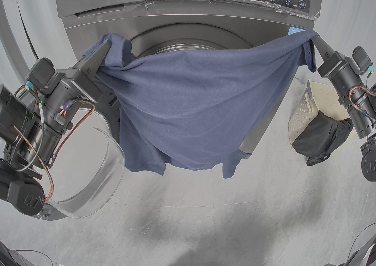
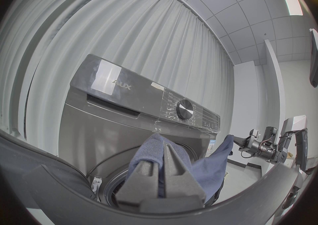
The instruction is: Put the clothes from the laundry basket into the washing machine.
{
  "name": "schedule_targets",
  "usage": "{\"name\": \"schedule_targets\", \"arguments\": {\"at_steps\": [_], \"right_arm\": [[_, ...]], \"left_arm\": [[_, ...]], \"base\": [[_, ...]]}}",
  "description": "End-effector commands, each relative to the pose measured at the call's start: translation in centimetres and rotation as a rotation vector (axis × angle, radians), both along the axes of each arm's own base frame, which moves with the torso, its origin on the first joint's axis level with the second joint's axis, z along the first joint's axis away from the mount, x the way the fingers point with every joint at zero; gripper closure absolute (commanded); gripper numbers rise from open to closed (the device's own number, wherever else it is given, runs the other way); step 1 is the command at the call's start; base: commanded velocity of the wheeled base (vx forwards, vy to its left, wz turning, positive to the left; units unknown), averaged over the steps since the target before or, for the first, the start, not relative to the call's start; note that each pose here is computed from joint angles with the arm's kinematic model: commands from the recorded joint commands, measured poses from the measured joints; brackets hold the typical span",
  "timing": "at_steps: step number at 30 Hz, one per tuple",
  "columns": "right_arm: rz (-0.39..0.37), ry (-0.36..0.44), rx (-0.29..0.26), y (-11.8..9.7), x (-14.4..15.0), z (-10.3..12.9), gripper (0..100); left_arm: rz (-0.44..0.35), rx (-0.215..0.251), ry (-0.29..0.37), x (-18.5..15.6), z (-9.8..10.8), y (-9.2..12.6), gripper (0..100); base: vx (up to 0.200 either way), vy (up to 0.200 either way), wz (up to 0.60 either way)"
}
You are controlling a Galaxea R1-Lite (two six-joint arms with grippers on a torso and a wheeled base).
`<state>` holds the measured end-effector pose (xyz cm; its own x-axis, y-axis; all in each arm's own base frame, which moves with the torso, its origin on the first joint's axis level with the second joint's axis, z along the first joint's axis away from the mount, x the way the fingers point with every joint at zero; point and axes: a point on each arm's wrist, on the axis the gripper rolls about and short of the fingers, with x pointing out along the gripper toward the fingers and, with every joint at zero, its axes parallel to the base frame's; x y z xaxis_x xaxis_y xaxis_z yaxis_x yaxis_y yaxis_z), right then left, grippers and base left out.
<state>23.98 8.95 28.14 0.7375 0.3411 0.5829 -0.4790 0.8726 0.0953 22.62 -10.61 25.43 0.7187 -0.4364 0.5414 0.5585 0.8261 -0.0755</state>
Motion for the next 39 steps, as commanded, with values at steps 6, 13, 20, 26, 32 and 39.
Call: {"name": "schedule_targets", "arguments": {"at_steps": [6,13,20,26,32,39], "right_arm": [[0.001,0.043,-0.016,0.1,0.2,-1.1,100],[0.002,0.084,-0.033,0.2,0.5,-2.3,100],[0.003,0.122,-0.048,0.2,0.4,-3.2,100],[-0.001,0.121,-0.047,0.2,0.4,-3.2,100],[-0.002,0.122,-0.048,0.1,0.4,-3.2,100],[0.001,0.141,-0.056,0.2,0.4,-3.7,100]], "left_arm": [[-0.008,0.02,0.031,0.5,-1.0,-0.5,100],[-0.007,0.023,0.045,0.6,-1.3,-0.5,100],[-0.004,0.023,0.045,0.6,-1.3,-0.4,100],[-0.004,0.025,0.049,0.6,-1.4,-0.4,100],[-0.005,0.029,0.054,0.7,-1.6,-0.4,100],[-0.013,0.031,0.058,0.7,-1.7,-0.6,100]], "base": [[0.0,0.0,0.0],[0.0,0.0,0.0],[0.0,0.0,0.0],[0.0,0.0,0.0],[0.0,0.0,0.0],[0.0,0.0,0.0]]}}
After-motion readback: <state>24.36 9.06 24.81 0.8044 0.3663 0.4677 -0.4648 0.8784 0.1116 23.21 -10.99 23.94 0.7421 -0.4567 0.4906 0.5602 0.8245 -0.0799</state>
